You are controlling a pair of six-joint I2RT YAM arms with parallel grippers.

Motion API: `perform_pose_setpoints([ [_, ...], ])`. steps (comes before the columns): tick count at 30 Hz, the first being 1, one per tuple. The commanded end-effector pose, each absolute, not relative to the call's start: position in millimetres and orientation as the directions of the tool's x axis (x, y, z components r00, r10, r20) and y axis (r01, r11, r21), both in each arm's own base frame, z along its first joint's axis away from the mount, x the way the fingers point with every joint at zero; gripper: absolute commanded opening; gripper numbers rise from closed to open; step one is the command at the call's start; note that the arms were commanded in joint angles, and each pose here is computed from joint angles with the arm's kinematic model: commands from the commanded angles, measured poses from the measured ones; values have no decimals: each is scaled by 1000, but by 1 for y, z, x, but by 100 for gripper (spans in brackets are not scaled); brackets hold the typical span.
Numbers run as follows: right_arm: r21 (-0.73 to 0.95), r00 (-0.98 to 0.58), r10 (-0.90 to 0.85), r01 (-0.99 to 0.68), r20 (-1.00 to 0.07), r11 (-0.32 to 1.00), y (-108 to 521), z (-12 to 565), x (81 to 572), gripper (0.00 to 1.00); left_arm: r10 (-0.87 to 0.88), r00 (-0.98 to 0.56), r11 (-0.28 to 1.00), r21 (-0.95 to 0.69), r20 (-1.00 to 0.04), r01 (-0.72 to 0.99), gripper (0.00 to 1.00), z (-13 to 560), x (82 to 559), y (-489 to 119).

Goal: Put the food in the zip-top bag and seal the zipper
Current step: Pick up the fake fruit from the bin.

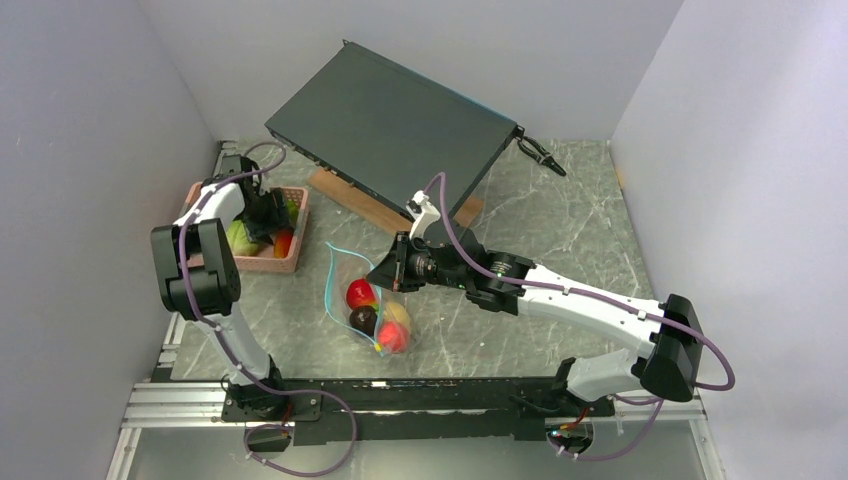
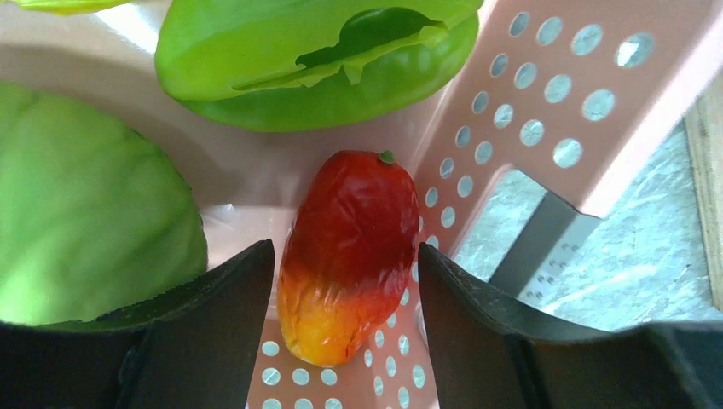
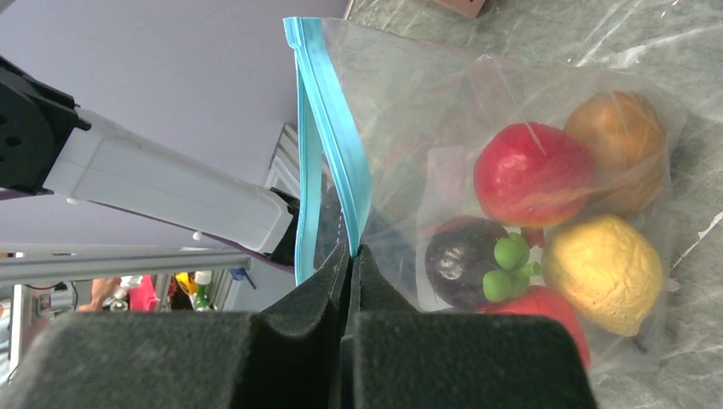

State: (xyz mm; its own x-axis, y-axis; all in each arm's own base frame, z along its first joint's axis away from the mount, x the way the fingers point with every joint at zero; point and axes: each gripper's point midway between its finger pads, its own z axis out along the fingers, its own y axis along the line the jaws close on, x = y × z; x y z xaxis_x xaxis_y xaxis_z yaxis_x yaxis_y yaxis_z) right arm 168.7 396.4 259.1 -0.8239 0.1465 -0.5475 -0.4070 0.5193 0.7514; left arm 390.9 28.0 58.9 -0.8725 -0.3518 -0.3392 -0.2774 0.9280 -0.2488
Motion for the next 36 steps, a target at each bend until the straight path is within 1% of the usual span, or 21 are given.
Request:
perform_pose_setpoints([
  [1,774,-796,200,-440,-571,456,397,292,169,0,-313,-892,942,-227,-326,-248,69,56,395,27],
  [5,770,-794,200,-441,-575,461,394,292,169,0,-299,-909,946,-216,-290,-242,68,44,392,24],
  [7,769,-797,194,-440,-572,464,395,290,168,0,-294,-913,947,-214,-284,-239,64,42,393,25],
  [11,766,-803,173,-444,-570,466,397,288,166,0,-287,-910,948,-223,-301,-225,50,50,394,23],
  [15,765,-801,174,-446,-573,464,398,291,167,0,-278,-898,952,-225,-341,-209,30,64,395,23],
  [17,763,-799,174,-448,-576,467,397,291,167,0,-276,-892,953,-220,-357,-206,24,70,395,23],
  [21,760,-795,181,-444,-578,475,394,290,169,0,-265,-879,959,-201,-397,-199,16,85,395,25],
  [30,749,-783,187,-450,-593,487,390,292,171,0,-246,-824,969,-162,-510,-188,4,129,390,25],
  [32,744,-778,189,-455,-599,489,389,294,172,0,-255,-812,966,-179,-524,-188,1,137,384,22],
  [36,739,-770,191,-463,-609,489,388,296,173,0,-276,-773,957,-240,-571,-164,0,159,364,9],
])
